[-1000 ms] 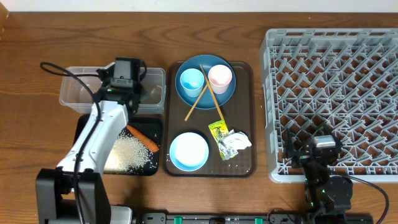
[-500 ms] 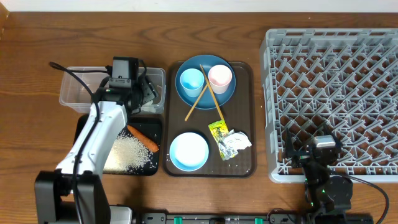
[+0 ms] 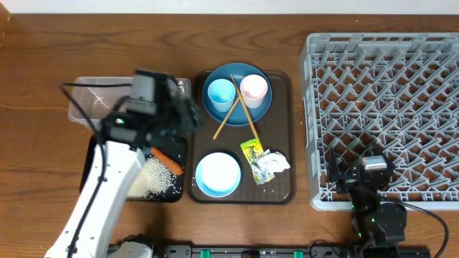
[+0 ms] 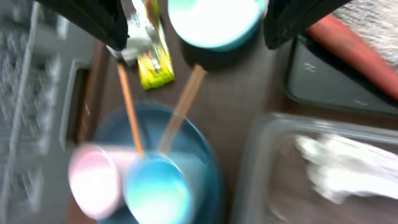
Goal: Sort waste into correct bins and load items into the dishwasher rack
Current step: 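Return the left gripper to the brown tray and grasp the second tissue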
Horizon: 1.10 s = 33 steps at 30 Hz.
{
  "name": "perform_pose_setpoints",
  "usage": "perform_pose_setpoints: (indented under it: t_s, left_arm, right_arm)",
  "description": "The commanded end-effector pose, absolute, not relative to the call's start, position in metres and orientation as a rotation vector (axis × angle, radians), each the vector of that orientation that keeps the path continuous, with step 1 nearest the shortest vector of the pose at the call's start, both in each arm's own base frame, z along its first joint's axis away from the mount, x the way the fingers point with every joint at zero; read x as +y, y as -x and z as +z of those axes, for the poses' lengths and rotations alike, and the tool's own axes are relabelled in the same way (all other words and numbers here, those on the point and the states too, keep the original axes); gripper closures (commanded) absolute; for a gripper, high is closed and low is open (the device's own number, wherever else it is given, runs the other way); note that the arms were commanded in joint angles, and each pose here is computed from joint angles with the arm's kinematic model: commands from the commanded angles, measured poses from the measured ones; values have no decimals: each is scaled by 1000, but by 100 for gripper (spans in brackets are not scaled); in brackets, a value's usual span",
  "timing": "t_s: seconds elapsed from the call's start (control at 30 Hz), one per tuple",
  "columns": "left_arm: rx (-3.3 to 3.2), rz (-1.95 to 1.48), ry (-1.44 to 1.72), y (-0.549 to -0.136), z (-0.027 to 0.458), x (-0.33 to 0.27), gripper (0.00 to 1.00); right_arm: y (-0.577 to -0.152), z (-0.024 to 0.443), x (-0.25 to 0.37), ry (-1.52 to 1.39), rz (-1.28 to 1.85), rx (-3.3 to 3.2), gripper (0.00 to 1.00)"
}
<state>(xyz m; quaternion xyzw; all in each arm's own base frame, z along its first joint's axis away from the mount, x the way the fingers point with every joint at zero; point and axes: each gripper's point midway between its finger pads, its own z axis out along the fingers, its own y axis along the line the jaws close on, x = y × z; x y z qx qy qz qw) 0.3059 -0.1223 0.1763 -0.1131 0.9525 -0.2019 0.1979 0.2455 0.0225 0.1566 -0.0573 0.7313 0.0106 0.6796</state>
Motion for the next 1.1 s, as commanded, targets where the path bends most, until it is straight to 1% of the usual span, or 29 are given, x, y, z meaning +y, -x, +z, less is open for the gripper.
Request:
perform_pose_setpoints:
  t_s: [0.0,0.1,0.2,0.33,0.63,0.7,0.77,0.83,0.87,0.97,1.03,1.07]
  left_arm:
    - [2690,-650,123,-286,186,-163,30]
    - [2718,-661,-40,-264,183,-198,31]
    - [2725,-615,-160,-249,177,-220,31]
    - [2744,-555,-260,-229,166,-245,31]
    - [2770,-572,-468,-198,140,-296,30]
    - [2775,-570,-502,-194,133,-304,23]
    - [2776,-571,-529,-191,125,-314,3]
    - [2773,-576,-554,-190,118,-323,2]
    - [2770,-580,-565,-190,114,-328,2]
    - [2746,-585,-606,-193,105,-340,28]
    - [2724,-555,-616,-199,100,-342,36]
    - [2715,-520,-604,-204,97,-340,36]
  right_arm:
    - [-245,156,24,144,18,1642,1]
    - [-245,156,24,144,18,1642,1]
    - [-245,156,24,144,18,1642,1]
    - [-245,156,24,144,18,1642,1]
    - [-245,156,24,144,18,1642,1]
    - [-245,156,24,144,18,1642,1]
    - [-245,156,24,144,18,1642,1]
    - [-245,156,24,144,18,1642,1]
    - [-245,156,24,144,18,1642,1]
    - [-245,156,24,144,18,1642,1]
    - [-245,156,24,144,18,1642,1]
    - [-245,156,24,144,18,1642,1]
